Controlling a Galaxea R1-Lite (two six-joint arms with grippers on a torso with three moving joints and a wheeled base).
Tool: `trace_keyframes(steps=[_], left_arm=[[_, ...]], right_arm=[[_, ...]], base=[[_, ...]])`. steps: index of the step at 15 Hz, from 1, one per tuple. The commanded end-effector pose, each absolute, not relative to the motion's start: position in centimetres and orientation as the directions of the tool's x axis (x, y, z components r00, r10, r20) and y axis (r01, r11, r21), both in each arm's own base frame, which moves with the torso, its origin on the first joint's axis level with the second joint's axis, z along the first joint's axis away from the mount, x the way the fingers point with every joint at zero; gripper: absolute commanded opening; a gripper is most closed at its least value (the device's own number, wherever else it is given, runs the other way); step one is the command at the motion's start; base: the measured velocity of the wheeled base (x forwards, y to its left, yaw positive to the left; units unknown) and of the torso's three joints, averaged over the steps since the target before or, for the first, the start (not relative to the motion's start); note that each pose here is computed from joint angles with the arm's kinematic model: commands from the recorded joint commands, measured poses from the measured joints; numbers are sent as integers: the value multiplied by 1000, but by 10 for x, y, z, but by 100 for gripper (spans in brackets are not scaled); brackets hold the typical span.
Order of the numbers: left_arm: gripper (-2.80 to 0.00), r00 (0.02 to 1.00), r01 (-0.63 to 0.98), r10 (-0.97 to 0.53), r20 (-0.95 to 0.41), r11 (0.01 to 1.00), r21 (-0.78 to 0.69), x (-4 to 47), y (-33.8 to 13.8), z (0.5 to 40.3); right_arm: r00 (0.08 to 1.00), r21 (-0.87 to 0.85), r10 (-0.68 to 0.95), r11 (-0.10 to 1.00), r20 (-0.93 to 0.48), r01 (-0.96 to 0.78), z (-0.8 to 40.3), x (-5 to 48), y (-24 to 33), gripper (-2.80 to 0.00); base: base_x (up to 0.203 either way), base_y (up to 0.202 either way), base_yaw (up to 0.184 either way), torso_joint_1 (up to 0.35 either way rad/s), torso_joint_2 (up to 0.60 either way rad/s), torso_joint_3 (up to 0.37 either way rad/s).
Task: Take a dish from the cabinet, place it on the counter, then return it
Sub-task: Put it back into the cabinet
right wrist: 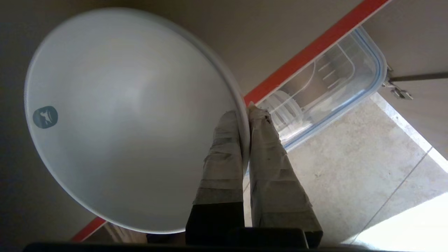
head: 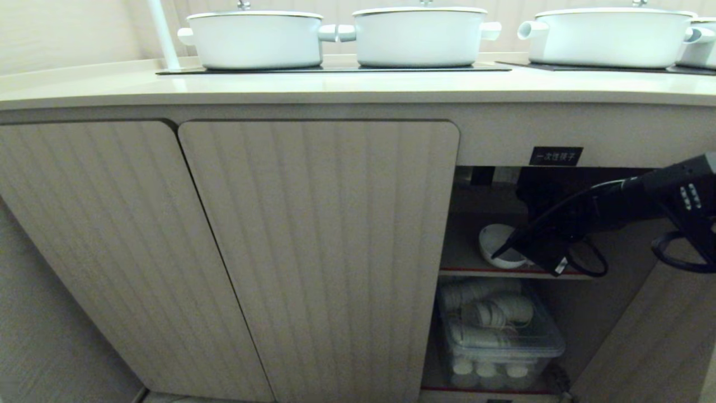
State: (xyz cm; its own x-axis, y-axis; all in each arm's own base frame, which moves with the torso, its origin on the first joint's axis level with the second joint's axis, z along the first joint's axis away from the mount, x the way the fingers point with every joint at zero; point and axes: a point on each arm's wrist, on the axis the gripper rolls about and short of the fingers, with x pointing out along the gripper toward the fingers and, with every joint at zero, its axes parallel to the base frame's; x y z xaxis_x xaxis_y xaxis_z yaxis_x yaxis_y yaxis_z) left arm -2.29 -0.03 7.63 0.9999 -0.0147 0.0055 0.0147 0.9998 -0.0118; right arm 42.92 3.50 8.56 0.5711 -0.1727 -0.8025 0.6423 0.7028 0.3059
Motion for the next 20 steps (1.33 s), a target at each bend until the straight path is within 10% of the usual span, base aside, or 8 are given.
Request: trace_keyframes(steps=[1,20], left_arm=[[-280,1000,15,-15,5,1000,-12,-23,0,76],[-280,1000,15,-15,6,1000,-12,-23,0,76]], right_arm=[[565,301,-177,699,-806,649,82,431,35,-280],[629,346,-217,681,-746,645,70,448,36,-280]], base=[[0,0,0,0,0,0],[0,0,0,0,0,0]])
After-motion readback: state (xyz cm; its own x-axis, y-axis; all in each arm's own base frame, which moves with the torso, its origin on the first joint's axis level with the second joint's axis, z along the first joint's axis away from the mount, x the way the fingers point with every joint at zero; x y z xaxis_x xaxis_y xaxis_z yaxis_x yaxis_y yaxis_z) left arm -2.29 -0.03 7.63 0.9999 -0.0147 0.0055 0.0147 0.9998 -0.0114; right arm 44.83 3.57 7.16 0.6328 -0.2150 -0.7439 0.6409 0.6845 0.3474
